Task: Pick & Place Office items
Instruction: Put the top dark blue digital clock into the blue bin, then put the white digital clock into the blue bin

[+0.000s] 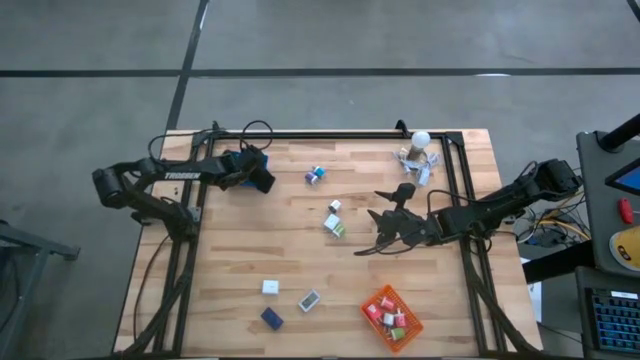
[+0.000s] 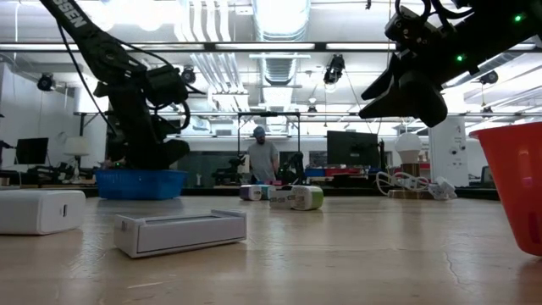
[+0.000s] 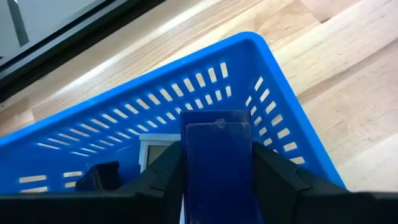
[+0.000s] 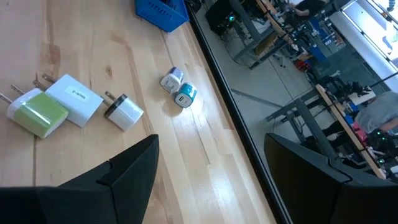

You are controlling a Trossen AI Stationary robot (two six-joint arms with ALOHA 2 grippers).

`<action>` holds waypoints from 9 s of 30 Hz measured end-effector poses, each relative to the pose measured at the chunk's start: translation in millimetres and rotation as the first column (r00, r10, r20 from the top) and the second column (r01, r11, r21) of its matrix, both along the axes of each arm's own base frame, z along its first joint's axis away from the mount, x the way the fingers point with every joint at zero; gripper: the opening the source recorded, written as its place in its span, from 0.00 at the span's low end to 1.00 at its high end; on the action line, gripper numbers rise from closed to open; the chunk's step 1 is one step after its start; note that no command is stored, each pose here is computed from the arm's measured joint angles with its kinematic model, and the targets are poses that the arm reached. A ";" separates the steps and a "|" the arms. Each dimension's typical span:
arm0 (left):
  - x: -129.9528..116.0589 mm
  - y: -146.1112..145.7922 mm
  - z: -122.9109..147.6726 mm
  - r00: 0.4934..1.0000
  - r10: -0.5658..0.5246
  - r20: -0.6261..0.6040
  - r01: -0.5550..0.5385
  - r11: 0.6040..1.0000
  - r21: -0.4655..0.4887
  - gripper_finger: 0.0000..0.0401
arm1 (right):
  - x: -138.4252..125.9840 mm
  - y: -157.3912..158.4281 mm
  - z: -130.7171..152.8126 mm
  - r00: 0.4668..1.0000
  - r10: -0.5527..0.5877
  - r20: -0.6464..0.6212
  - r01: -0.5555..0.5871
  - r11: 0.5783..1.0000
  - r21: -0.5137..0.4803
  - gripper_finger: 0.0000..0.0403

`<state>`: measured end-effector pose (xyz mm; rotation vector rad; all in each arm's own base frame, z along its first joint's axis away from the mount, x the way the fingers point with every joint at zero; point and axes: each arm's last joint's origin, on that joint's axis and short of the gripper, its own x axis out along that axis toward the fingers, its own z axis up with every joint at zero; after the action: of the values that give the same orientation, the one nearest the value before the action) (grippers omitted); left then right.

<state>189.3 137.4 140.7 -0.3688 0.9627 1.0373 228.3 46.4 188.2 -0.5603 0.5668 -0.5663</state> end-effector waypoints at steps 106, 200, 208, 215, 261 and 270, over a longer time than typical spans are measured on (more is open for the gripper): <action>135.9 -294.5 33.6 0.702 -0.543 0.460 0.712 0.549 -0.439 0.52 | -1.0 -0.3 -1.7 1.000 -0.008 0.001 0.008 1.000 0.020 0.71; 167.5 -333.8 -32.2 0.849 -0.517 0.107 0.501 0.726 -0.470 0.64 | -5.2 -1.7 -7.1 0.998 -0.033 -0.044 0.034 0.999 0.022 0.71; 166.6 -332.8 -33.2 0.854 -0.512 0.091 0.492 0.739 -0.460 0.43 | -5.5 -2.0 -7.1 0.998 -0.042 -0.044 0.042 0.999 0.015 0.71; 166.9 -332.6 -33.2 0.813 -0.576 0.083 0.548 0.709 -0.444 0.35 | -5.6 -2.2 -6.8 0.998 -0.052 -0.042 0.052 0.999 0.005 0.71; 160.1 -332.0 -30.5 0.625 -0.780 0.040 0.768 0.604 -0.213 0.34 | -5.1 -1.9 -6.4 0.998 -0.048 -0.032 0.049 0.999 0.017 0.71; 129.3 -313.3 -25.1 0.597 -0.800 0.057 0.802 0.596 -0.025 0.32 | -4.6 -1.4 -6.5 0.999 -0.034 -0.028 0.035 0.999 0.036 0.71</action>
<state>318.6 -175.9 115.6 0.0407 0.9676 0.1568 223.7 45.0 181.8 -0.5251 0.6132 -0.5807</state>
